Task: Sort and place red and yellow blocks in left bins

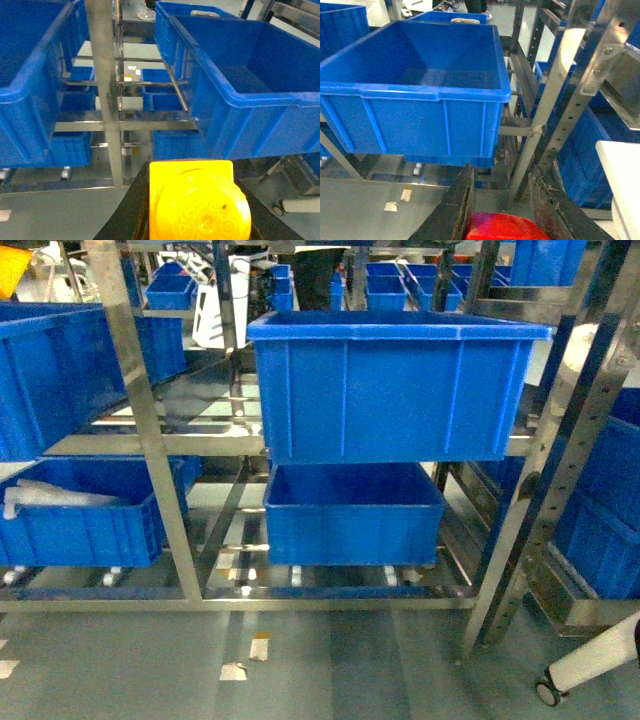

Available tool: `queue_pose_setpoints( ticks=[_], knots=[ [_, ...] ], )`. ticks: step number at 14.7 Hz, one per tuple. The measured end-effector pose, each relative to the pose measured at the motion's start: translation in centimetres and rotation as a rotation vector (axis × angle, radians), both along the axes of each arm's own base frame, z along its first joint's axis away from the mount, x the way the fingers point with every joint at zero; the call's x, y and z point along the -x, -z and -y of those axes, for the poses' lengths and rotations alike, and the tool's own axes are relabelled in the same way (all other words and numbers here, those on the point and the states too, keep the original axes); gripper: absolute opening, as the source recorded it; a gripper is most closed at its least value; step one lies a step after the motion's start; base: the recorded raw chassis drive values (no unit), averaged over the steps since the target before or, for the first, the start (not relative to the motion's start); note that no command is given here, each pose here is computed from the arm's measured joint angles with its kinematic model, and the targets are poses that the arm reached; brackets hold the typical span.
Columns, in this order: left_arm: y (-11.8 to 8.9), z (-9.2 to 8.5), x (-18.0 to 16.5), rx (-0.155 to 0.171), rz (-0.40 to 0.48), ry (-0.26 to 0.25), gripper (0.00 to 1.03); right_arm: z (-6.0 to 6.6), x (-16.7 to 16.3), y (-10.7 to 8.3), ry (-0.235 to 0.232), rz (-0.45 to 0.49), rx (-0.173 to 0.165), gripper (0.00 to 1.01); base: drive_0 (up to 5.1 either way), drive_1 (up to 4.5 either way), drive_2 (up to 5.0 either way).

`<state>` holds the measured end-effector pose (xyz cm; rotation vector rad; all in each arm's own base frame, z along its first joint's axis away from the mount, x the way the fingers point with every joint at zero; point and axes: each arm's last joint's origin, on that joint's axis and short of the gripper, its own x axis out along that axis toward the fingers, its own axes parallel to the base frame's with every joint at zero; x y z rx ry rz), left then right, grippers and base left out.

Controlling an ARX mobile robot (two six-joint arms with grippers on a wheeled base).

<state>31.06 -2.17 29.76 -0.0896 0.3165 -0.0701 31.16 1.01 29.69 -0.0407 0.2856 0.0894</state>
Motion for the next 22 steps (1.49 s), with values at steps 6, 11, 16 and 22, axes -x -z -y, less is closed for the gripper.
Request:
queue_pose_setpoints(
  ticks=[6,11,16,22],
  knots=[
    [-0.05,-0.03,0.01,0.0,0.003,-0.002,0.27,-0.02,0.0,-0.01,-0.001,0.002,0.0,0.28,-4.9,2.54,2.5],
    [-0.06,-0.02,0.02,0.0,0.003,-0.002,0.27,0.0,-0.01,-0.03,0.0,0.003,0.0,0.28,-5.0,2.46,2.5],
    [0.05,-0.42,-0.01,-0.003,-0.003,-0.022,0.27,-0.44,0.01,-0.05,-0.022,0.005,-0.002,0.28,-2.0,0.94,0.9],
    [-0.05,-0.03,0.05,0.0,0.003,-0.001,0.27,-0.16,0.02,-0.07,-0.005,0.005,0.0,0.28,0.0,1.36,-1.3]
  ],
)
